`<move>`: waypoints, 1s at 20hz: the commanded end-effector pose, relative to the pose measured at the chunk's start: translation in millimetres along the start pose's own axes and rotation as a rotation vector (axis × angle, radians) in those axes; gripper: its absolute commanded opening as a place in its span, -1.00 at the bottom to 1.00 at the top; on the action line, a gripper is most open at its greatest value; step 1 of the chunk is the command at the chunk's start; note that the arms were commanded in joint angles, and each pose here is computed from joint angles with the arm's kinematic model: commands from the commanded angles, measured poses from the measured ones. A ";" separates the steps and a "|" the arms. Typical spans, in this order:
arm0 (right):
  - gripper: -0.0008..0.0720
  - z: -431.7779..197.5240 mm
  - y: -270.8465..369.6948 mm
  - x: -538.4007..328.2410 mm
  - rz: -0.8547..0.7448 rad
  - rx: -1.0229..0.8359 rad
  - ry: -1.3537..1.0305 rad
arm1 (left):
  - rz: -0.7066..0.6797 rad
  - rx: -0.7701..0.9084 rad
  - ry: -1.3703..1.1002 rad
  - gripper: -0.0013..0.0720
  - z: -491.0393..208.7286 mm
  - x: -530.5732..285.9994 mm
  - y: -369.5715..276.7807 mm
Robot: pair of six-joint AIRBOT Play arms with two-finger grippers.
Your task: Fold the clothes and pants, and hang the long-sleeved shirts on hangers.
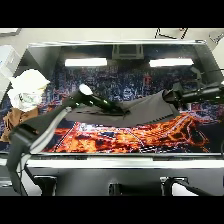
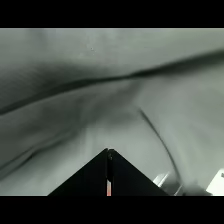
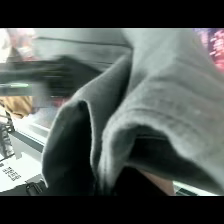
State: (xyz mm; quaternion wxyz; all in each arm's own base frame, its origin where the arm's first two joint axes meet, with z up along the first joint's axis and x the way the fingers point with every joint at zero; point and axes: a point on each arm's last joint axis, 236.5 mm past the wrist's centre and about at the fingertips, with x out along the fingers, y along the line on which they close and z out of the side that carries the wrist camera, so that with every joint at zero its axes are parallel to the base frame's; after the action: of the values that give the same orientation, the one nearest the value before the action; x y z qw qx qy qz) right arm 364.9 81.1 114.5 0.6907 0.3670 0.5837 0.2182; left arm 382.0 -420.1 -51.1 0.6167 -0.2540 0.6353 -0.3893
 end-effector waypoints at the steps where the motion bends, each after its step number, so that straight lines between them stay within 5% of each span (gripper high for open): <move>1: -0.85 -23.1 35.9 -25.4 0.001 -0.054 -0.057 | -0.107 -0.162 0.029 -0.91 -31.5 81.1 -30.2; 5: -0.85 -37.7 51.7 -38.8 -0.002 -0.088 -0.086 | -0.278 -0.363 -0.073 -0.91 -37.7 135.8 -87.8; 8: -0.85 -38.5 48.4 -36.1 -0.004 -0.081 -0.067 | -0.227 -0.257 -0.157 -0.92 -24.1 135.3 -79.2; 11: -0.85 -41.7 60.4 -12.2 0.022 -0.161 -0.010 | 0.005 -0.070 -0.132 -0.92 -1.6 79.9 -22.4; 15: -0.85 -48.1 96.7 59.6 0.098 -0.252 0.083 | 0.522 0.203 -0.102 -0.92 31.8 -106.0 79.4; 17: -0.85 -45.6 111.6 106.9 0.152 -0.257 0.110 | 0.738 0.211 -0.191 -0.92 45.9 -224.2 108.1; 20: -0.85 -38.0 115.7 197.0 0.223 -0.162 0.137 | 0.809 0.140 -0.436 -0.92 49.1 -362.1 99.6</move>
State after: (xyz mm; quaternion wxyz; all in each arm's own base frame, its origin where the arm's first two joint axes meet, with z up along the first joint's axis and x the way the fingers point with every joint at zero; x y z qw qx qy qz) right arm 363.2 248.5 112.1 0.6644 0.3176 0.5737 0.3585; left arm 479.0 -210.7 23.8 0.8086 -0.0612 0.5446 -0.2138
